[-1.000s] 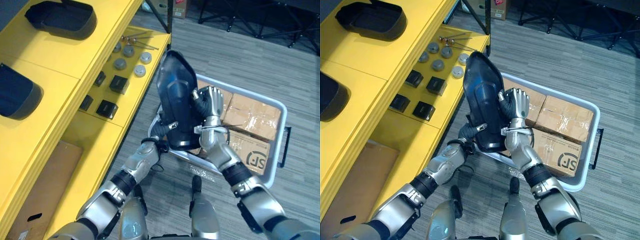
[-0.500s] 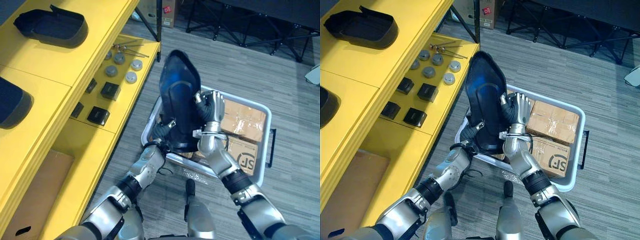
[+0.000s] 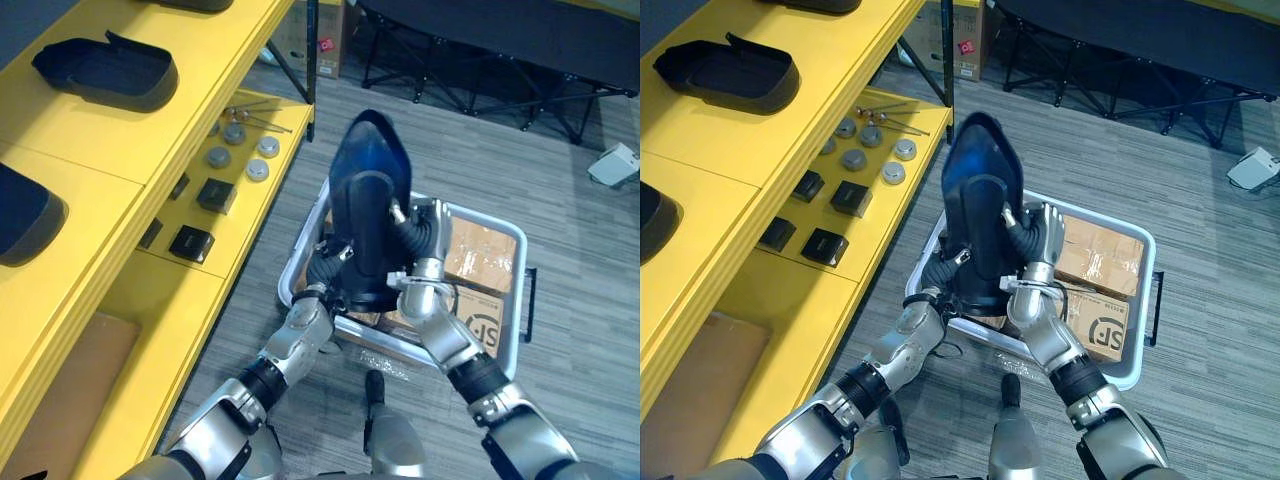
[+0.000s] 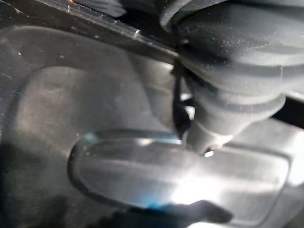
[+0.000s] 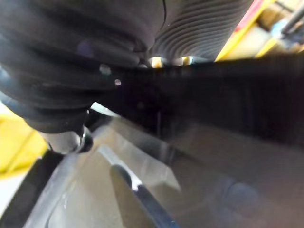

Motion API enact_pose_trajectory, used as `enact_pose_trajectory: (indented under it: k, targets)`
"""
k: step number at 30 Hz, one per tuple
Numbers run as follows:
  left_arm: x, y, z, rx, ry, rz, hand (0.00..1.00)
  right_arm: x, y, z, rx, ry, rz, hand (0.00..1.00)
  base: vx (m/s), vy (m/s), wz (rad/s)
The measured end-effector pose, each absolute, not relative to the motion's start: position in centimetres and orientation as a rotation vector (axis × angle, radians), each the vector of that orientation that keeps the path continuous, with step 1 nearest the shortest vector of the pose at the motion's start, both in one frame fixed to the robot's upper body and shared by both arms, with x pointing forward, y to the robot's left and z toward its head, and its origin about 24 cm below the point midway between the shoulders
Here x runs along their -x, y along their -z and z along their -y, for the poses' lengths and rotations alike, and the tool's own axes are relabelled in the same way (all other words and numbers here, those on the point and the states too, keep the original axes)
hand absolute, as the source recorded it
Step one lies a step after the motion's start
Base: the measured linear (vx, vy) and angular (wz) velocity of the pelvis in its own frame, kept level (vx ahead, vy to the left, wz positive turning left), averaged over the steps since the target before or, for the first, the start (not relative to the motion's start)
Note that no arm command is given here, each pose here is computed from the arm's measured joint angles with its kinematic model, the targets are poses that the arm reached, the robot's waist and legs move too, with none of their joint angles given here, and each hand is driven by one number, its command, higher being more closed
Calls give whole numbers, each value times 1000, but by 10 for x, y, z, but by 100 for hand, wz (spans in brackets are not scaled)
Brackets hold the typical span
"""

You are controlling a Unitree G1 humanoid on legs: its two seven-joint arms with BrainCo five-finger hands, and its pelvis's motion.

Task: Walk over and take plastic housings, then place them on the shelf

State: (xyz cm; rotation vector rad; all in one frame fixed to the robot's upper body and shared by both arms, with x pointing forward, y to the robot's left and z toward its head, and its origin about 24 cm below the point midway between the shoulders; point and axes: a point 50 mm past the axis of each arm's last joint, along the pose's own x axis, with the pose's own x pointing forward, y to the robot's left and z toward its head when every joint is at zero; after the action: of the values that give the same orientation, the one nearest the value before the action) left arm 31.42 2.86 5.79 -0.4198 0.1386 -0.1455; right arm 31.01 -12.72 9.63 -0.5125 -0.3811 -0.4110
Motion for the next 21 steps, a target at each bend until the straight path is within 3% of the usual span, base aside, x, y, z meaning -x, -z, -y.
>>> enact_pose_trajectory:
  k: [5, 9, 13, 21]
  targets:
    - [-313, -61, -25, 354, 120, -106, 100, -297, -83, 136, 418, 490, 327, 0, -4, 15, -4]
    - [-321, -80, -33, 413, -42, -30, 100, -278, -58, 134, 385, 504, 234, 0, -16, 30, -6]
    - [-325, -89, -41, 300, -131, 56, 100, -264, -43, 130, 332, 535, 161, 0, -17, 46, -11]
    - [-325, -84, -56, 49, -266, 125, 100, -242, -69, 176, 184, 817, 280, 0, 9, 60, -8]
